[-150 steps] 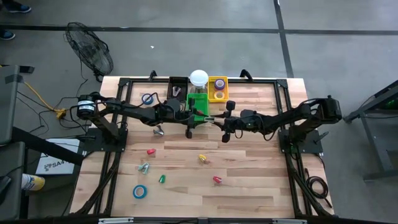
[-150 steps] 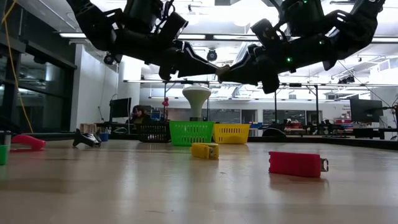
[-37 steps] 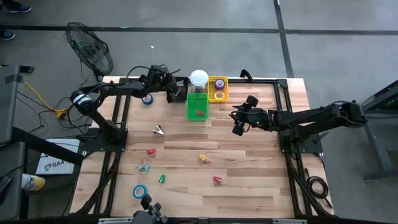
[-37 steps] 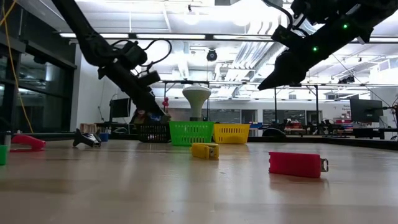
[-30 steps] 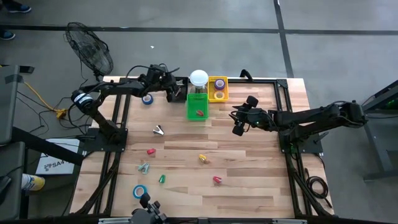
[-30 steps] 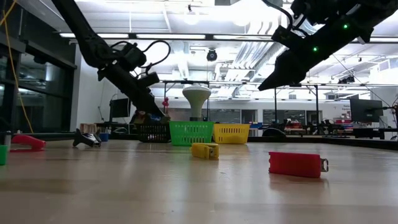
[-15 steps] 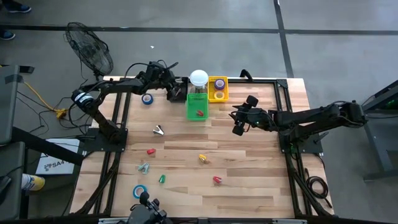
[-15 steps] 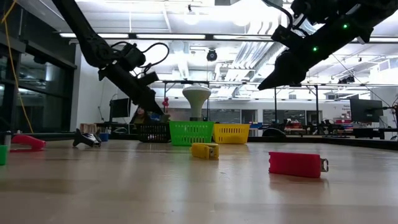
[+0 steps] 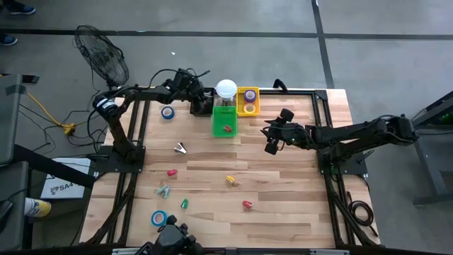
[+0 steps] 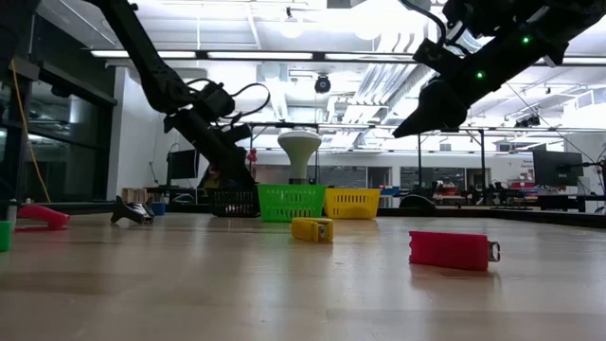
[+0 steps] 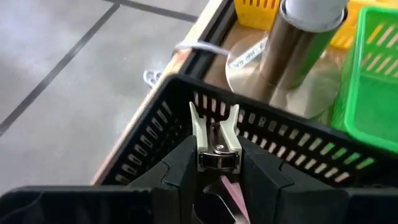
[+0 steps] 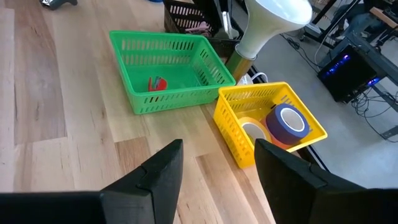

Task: Pick and place Stapler, Stapler remover, tape
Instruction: Put the light gray staple remover into the black bin, then put the blue tape into the yellow bin

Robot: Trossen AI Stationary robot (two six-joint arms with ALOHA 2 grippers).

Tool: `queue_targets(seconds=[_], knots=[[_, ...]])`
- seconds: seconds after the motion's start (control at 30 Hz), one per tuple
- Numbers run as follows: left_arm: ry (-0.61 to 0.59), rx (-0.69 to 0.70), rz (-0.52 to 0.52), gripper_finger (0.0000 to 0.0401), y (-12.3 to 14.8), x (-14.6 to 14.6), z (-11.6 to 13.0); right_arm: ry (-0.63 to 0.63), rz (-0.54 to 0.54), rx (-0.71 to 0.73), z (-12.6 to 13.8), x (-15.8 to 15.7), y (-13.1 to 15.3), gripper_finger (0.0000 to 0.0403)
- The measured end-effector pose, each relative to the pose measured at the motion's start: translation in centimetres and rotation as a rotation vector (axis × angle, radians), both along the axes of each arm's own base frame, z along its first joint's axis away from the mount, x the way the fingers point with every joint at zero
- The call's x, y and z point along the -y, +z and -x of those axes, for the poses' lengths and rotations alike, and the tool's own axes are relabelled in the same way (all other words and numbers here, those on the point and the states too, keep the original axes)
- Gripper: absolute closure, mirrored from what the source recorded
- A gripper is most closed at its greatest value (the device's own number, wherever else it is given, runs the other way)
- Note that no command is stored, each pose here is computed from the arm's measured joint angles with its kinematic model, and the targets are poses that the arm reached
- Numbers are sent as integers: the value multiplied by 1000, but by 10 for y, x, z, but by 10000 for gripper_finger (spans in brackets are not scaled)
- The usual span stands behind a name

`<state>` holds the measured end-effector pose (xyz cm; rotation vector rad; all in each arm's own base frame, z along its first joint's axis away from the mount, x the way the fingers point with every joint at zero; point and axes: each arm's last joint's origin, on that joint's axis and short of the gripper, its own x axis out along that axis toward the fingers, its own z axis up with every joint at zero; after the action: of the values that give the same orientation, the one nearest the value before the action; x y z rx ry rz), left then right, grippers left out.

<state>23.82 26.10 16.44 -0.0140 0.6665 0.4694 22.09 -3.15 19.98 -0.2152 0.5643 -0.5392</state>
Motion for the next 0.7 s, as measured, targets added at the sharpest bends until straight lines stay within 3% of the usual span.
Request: queue_targets(seconds=[0.3, 0.7], knots=[[-8, 2, 15, 291, -1, 1, 0, 0, 6, -6, 0, 0, 0, 213], [-31, -1, 28, 146, 3, 3, 2, 35, -18, -5, 0, -1, -1, 213]])
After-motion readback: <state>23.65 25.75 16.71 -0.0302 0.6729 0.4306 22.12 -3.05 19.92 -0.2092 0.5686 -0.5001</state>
